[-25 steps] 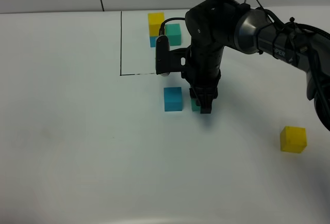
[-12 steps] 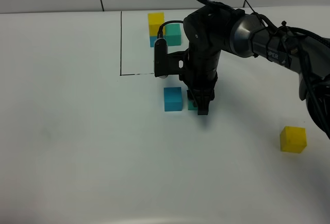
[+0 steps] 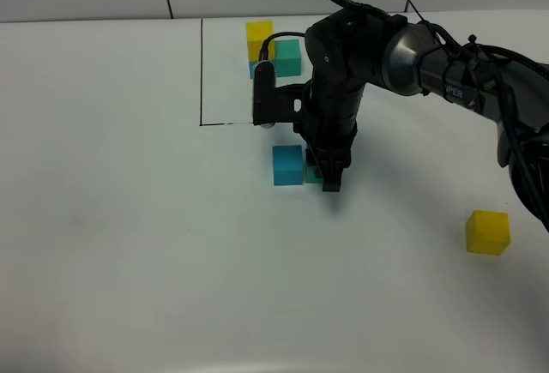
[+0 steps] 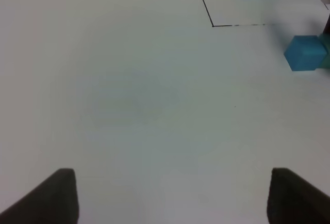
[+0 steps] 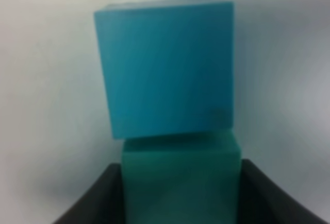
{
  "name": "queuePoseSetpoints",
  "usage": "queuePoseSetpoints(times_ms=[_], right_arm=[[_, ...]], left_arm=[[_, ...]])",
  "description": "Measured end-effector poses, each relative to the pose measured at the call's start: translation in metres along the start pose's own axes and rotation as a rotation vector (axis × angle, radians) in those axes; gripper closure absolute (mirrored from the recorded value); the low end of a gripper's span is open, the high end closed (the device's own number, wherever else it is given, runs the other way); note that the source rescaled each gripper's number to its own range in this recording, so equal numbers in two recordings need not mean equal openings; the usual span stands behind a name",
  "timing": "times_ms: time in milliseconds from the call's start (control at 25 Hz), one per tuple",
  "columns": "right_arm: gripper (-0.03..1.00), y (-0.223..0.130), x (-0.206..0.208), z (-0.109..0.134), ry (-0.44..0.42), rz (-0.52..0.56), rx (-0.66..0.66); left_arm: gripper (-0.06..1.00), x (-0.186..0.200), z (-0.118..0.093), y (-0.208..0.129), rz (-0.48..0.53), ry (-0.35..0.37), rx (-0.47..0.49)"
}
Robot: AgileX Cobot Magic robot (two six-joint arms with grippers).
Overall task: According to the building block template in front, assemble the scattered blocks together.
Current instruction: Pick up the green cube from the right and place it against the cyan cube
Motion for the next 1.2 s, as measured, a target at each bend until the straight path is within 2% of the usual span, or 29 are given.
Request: queuePoseSetpoints(times_ms=[1200], right_arm=[[0.95,0.0014,-0.0023,0.0000,0.005,-0.008,0.028]], left_arm=[[0.36,0.0000,0.0000,0.0000,0.000,0.000,0.000]])
Point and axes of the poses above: a point on each arm's last joint axis where the gripper is mounted, x pointing back along that axis away from the gripper, z along the wrist's bending axis when the last joint is at zero, y = z × x, the point moved 5 cm from there along -x, pointing out along that axis toward the gripper, and after that the axes turned 10 degrees about x, right-handed, at the moved point
